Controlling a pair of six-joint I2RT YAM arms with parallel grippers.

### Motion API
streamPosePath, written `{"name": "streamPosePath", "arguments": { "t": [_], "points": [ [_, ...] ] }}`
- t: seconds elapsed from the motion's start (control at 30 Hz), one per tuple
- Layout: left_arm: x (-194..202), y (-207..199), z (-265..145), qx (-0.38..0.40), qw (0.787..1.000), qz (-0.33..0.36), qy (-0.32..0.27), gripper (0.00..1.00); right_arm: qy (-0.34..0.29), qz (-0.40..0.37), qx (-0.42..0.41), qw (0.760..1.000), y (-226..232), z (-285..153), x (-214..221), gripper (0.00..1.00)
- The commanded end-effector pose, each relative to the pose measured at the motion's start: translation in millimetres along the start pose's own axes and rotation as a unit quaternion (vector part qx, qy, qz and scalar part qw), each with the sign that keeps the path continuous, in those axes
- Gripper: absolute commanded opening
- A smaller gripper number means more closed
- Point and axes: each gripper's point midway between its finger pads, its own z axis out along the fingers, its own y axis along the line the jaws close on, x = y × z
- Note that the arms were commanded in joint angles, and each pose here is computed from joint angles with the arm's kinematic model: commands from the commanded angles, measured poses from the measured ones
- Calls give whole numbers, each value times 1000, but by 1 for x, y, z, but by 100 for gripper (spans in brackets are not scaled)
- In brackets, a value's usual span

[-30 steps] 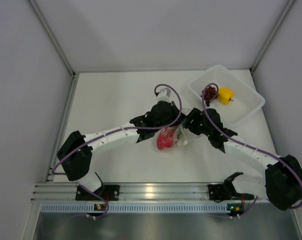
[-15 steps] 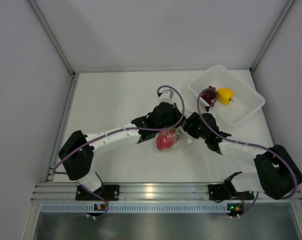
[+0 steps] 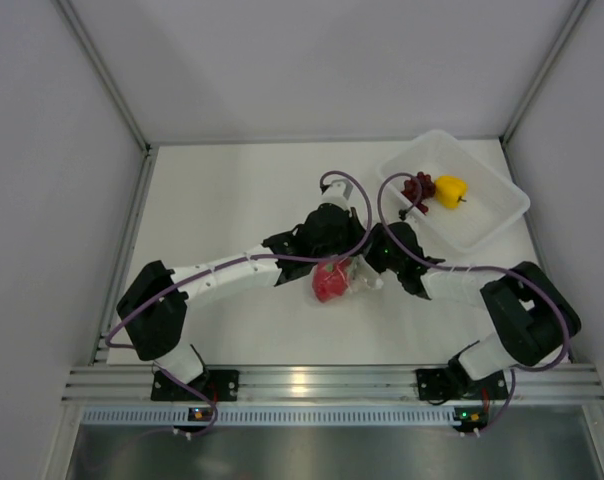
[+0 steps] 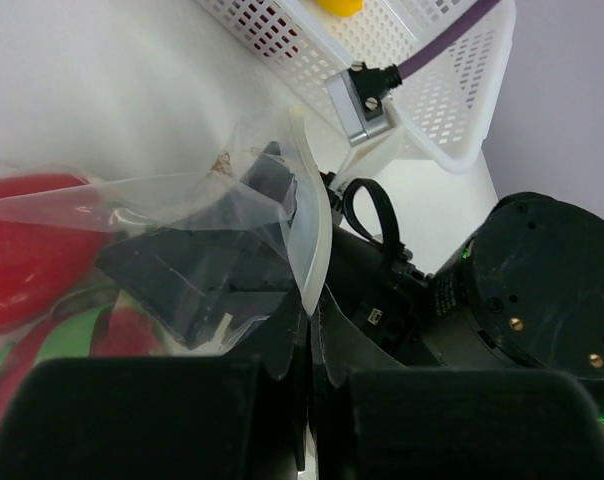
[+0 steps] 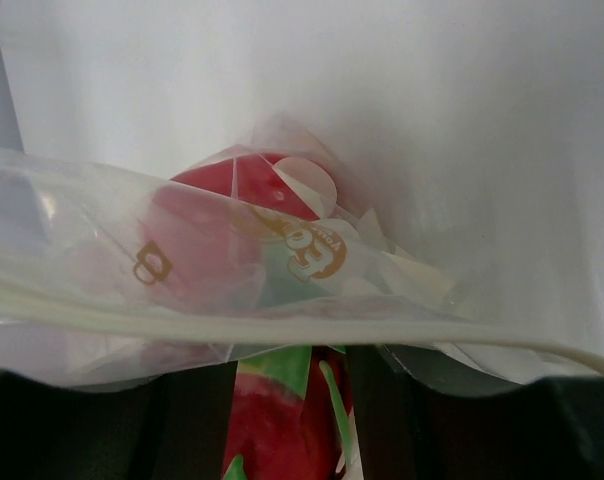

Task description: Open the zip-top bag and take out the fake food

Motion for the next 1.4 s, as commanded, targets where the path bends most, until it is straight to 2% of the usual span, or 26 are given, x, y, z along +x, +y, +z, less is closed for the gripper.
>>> {"name": "streamPosePath", "arguments": {
  "t": [0.0,0.07,0.17,0.2,0.3,0.37,0.4,0.63,0.87,1.37],
  "points": [
    [-12,-21,-3,34,999,8,-6,0,-16,-1,-50,999,40,10,-9,45],
    [-10,-22,-4,37,999,8,-2,0,-1,-5,-46,999,40,16,-3,45],
    [-14,-21,-6,35,999,8,-8,0,-1,-4,-45,999,35,18,0,24],
    [-15,-19,-7,27,1000,9,-13,0,1,-3,-45,999,34,17,2,14],
    [-19,-11,-9,9,1000,10,-21,0,0,-8,-45,999,33,15,2,12],
    [-19,-7,-11,2,1000,9,-25,0,-3,-15,-48,999,35,12,1,6],
    [-19,-5,-11,-2,1000,7,-27,0,-4,-16,-51,999,37,10,0,0],
    [-28,21,-23,-54,996,-12,-70,0,-41,-45,-78,995,48,-11,-15,0],
    [-34,34,-36,-75,993,-20,-94,0,-46,-65,-90,993,50,-19,-15,0],
    [-24,42,-32,-81,994,-14,-79,0,-127,-137,-143,972,83,-69,-52,0]
  ]
}}
